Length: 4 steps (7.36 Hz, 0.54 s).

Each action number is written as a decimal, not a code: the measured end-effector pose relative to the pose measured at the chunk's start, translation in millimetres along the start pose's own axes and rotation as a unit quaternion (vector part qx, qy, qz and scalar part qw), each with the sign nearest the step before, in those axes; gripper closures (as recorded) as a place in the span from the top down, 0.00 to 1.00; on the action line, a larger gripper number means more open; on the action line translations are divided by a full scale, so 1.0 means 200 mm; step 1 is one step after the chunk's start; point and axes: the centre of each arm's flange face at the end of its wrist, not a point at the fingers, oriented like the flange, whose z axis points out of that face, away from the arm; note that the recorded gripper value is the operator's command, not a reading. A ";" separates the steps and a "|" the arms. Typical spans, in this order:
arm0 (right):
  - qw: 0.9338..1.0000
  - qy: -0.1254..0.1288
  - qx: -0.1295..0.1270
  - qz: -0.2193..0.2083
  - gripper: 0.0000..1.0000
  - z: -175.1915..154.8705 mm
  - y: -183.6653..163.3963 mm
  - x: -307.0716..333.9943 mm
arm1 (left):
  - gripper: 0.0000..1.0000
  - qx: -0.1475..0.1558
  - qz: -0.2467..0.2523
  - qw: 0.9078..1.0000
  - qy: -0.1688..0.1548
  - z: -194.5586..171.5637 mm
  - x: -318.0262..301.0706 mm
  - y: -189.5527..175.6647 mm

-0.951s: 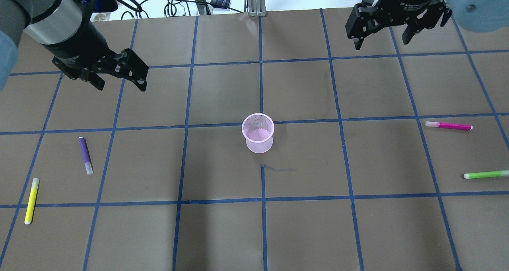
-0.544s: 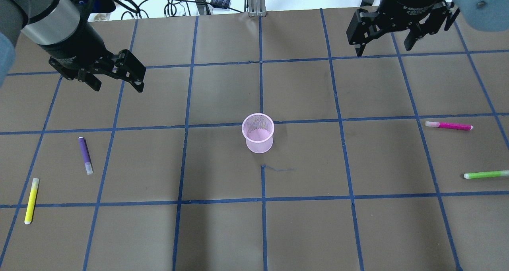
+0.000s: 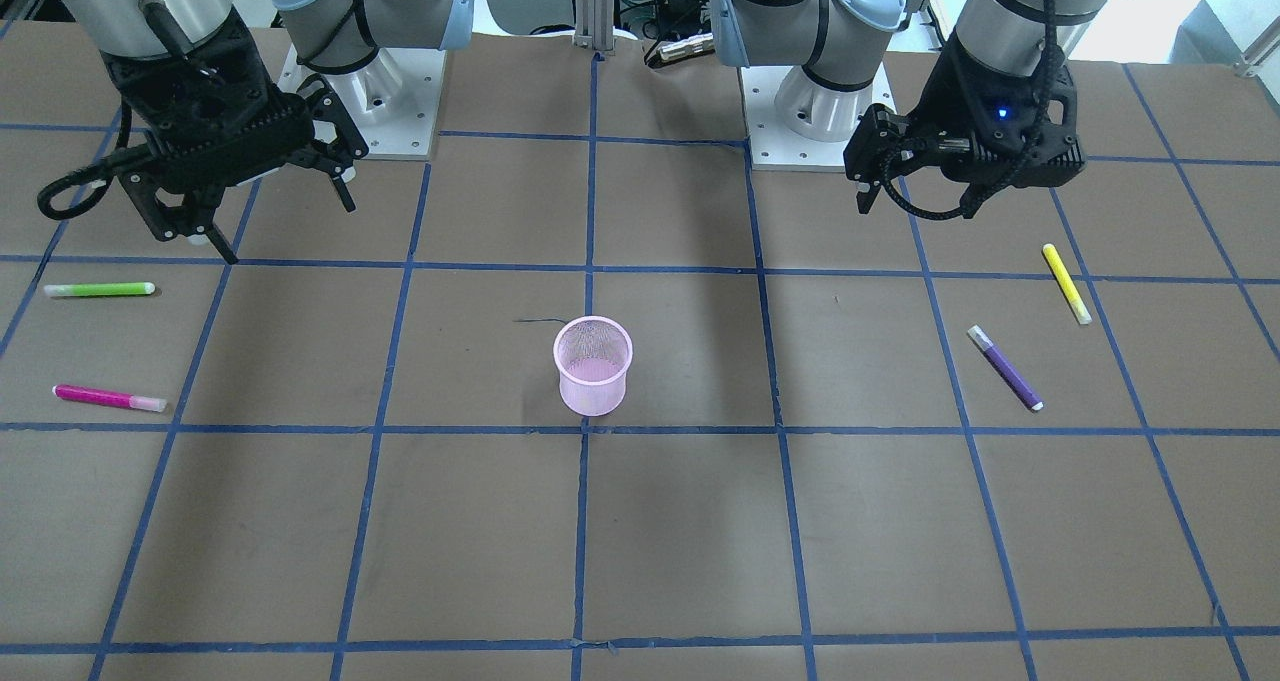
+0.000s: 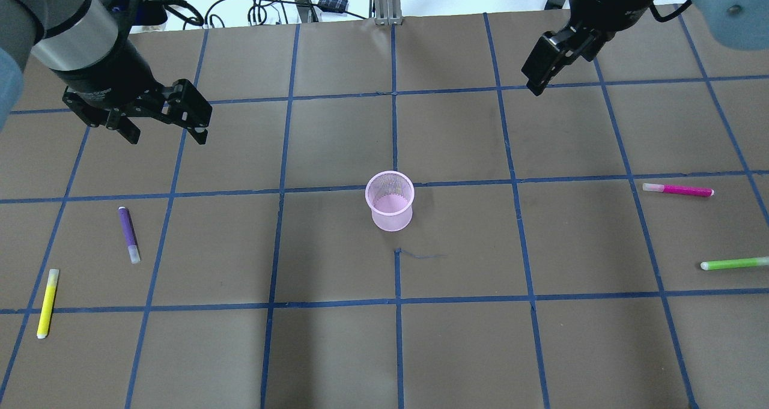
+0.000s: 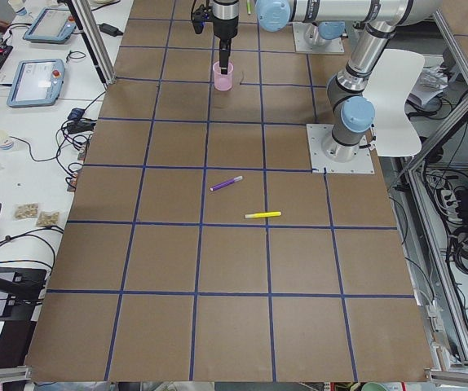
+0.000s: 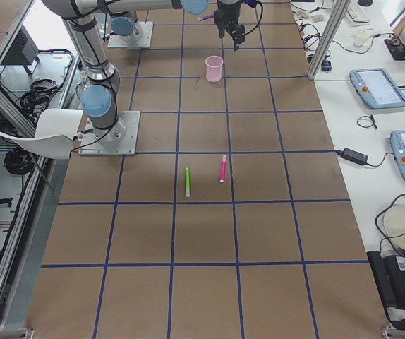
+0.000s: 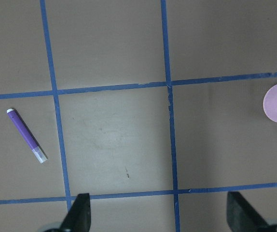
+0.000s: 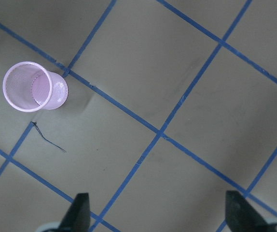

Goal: Insert purple and pink pens into pink cup

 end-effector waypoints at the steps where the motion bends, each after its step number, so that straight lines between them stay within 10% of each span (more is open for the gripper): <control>1: 0.998 0.001 0.001 -0.067 1.00 0.01 0.02 0.06 | 1.00 0.001 -0.005 1.000 0.000 0.00 -0.01 -0.01; 4: 0.978 -0.012 -0.014 -0.207 1.00 0.11 0.30 0.53 | 1.00 -0.010 -0.063 0.998 0.003 0.07 -0.25 -0.06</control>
